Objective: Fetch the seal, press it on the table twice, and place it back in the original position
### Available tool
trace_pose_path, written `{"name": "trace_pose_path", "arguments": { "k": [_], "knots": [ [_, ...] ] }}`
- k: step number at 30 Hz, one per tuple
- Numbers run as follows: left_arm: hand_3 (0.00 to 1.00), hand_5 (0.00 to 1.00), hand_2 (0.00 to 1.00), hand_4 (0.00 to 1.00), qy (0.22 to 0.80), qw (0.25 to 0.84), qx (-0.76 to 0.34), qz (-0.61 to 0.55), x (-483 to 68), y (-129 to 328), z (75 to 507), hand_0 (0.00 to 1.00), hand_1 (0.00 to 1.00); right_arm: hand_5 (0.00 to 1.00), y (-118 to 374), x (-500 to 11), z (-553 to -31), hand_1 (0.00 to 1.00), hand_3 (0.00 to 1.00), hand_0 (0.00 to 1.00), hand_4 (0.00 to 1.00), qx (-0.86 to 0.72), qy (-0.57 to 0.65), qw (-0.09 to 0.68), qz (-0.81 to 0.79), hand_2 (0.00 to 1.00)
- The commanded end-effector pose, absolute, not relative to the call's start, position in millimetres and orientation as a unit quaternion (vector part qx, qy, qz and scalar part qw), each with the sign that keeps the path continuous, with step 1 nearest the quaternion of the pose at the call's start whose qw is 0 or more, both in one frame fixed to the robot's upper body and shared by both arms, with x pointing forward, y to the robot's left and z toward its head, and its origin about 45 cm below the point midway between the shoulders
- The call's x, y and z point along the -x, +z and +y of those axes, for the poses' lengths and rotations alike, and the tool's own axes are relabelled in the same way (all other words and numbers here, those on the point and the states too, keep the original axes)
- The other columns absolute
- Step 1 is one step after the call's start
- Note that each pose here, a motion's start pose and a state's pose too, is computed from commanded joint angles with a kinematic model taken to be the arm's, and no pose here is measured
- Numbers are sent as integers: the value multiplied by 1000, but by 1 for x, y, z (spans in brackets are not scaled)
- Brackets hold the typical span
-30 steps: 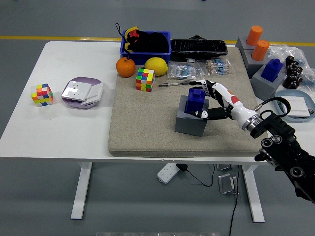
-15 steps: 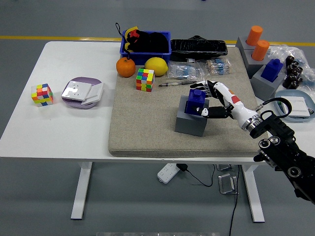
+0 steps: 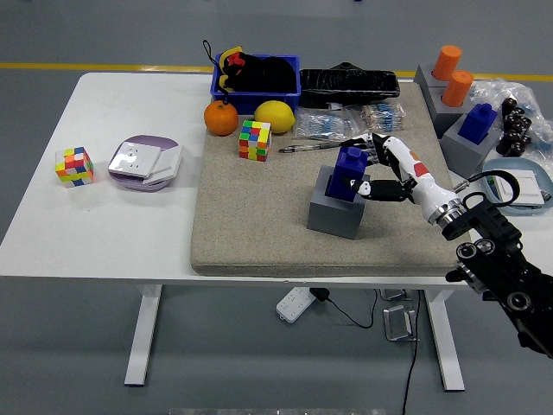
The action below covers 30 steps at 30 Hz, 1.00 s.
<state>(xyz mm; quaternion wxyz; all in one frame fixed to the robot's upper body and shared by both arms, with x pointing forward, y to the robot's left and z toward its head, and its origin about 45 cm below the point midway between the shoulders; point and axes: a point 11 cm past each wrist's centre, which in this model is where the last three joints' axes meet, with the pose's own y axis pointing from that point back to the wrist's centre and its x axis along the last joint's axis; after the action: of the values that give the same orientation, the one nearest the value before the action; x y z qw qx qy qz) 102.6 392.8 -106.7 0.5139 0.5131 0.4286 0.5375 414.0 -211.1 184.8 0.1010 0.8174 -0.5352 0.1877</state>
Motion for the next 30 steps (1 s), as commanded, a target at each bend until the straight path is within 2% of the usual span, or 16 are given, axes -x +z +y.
{"name": "trace_pose_path", "arguments": {
  "k": [12,23,30],
  "knots": [
    [834,412,785,787,538,514,-510,432,-102,-107,391,813,812,2,217,-415,-235,365,416,456,660,-801,208,70,-558,385],
    [834,412,785,786,539,514,-509,432,-103,-107,391,812,813,2,191,-412,-296,364,416,456,669,-757,199,125,-610,384],
    [834,413,785,787,539,513,-509,433,-102,-108,390,812,812,2,165,-402,-312,365,416,455,669,-751,179,158,-616,383]
  ]
}}
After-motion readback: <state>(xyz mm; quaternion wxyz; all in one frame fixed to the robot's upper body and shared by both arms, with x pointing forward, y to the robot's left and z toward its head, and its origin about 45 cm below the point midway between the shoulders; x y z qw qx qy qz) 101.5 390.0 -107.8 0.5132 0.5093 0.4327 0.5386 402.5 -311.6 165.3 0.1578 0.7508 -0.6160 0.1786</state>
